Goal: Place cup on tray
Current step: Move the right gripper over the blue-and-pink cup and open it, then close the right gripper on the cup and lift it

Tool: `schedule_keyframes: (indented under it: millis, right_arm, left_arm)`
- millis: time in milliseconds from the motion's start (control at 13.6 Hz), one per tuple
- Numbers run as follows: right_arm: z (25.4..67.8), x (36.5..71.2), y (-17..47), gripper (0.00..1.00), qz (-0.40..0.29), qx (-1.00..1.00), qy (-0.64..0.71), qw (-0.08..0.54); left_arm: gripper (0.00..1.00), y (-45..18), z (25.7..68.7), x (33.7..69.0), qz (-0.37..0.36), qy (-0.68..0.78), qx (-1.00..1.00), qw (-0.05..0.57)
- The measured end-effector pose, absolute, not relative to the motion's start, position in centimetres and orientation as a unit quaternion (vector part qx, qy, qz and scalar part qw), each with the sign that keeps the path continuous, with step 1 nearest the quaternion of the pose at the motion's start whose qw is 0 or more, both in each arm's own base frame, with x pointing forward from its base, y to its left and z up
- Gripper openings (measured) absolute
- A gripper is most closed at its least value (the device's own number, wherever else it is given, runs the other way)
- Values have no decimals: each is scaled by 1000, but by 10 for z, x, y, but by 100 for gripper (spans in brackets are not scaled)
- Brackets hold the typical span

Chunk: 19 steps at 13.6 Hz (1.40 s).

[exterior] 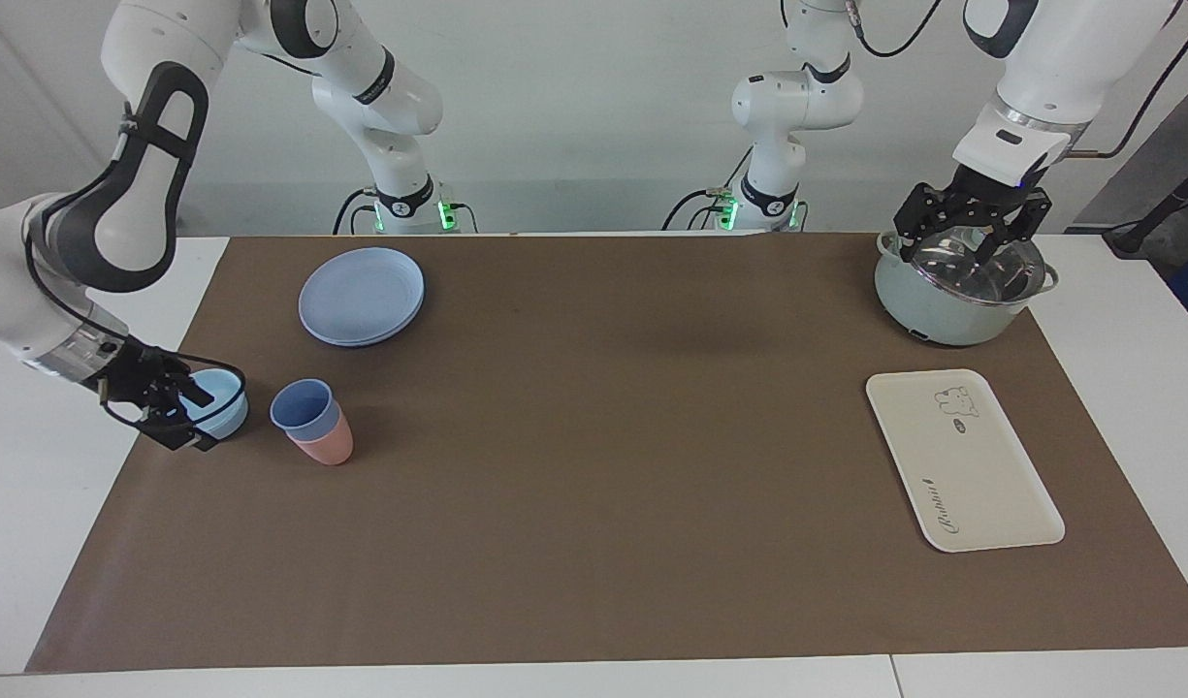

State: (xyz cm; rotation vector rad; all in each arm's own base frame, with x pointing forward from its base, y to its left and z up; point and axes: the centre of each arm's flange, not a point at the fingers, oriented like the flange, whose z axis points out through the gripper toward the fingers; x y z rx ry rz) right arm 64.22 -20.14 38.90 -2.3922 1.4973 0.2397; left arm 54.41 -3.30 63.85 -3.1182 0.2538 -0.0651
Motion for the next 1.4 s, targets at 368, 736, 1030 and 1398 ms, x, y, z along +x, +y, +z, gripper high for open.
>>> schedule_keyframes:
  millis: [368,736,1030,1398]
  right_arm:
    - [322,665,-204,94,159,-770,587,191]
    - [297,668,-194,94,198,-737,601,238]
    - [270,659,-176,94,241,-712,606,261]
    - [252,644,-161,94,278,-688,609,279]
  left_arm:
    - [100,-33,638,544,-21,81,-996,6]
    - [100,-33,638,544,-21,81,-996,6]
    - [100,-33,638,544,-21,81,-996,6]
    - [100,-33,638,544,-21,81,-996,6]
